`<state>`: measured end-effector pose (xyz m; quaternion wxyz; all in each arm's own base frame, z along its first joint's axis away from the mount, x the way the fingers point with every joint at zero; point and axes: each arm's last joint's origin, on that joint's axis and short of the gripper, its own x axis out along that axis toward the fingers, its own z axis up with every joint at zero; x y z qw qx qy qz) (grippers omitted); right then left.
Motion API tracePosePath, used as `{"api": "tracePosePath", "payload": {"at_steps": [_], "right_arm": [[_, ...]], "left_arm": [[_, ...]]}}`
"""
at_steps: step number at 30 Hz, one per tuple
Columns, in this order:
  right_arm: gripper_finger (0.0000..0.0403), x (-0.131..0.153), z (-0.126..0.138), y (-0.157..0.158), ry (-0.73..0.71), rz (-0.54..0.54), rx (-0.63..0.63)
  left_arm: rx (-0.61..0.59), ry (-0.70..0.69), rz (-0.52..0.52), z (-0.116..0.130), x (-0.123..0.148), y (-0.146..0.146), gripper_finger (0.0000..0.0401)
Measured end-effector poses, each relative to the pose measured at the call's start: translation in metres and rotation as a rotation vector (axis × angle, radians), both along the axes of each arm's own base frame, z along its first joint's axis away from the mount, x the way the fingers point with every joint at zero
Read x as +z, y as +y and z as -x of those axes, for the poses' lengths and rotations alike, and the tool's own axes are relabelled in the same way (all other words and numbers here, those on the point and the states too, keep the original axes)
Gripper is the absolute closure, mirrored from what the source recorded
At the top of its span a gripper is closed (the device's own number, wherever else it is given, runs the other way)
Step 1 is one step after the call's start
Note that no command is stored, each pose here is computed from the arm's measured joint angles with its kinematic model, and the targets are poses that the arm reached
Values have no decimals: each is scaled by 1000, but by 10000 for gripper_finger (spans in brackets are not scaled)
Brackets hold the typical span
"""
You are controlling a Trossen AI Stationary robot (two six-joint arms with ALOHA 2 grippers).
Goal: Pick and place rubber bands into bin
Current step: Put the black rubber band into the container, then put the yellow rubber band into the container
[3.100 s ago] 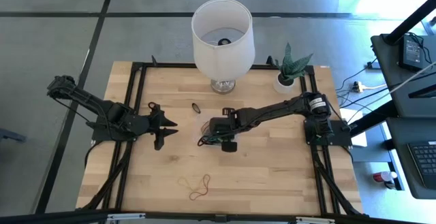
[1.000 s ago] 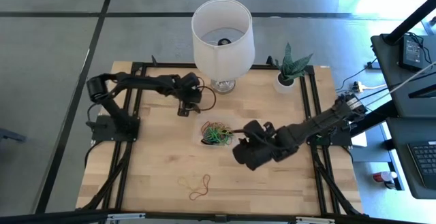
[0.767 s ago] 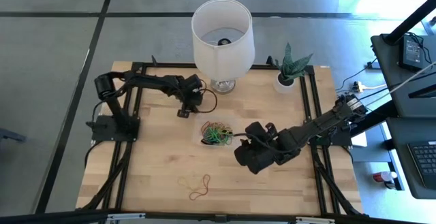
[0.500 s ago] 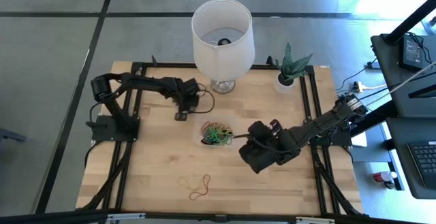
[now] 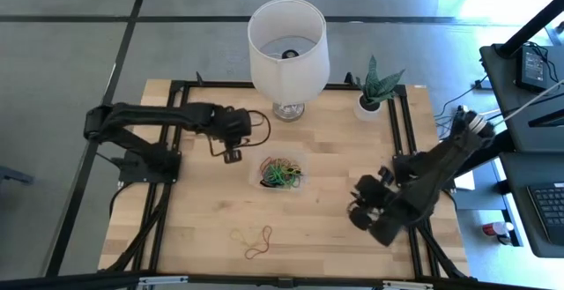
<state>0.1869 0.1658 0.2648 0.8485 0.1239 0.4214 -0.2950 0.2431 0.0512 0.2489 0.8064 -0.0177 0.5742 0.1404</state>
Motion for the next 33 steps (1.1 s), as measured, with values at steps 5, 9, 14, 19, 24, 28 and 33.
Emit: {"api": "tracePosePath", "payload": {"at_steps": [5,9,14,19,24,28,33], "right_arm": [[324,-33,29,-17,-176,-175,100],[358,-51,40,-30,-346,-244,296],[397,-74,49,-50,-519,-209,476],[379,-92,55,-63,-566,-143,529],[375,-95,55,-65,-611,-246,437],[386,-94,54,-65,-617,-253,432],[399,-95,54,-65,-613,-250,433]], "left_arm": [[-35,-130,-23,-27,41,-31,398],[-53,-172,-42,-61,54,-50,398],[-86,-124,-39,-110,37,-63,398],[-88,-37,-26,-145,4,-66,386],[-72,56,9,-154,-24,-67,338],[-31,136,26,-154,-39,-67,299],[39,133,46,-151,-37,-66,264]]}}
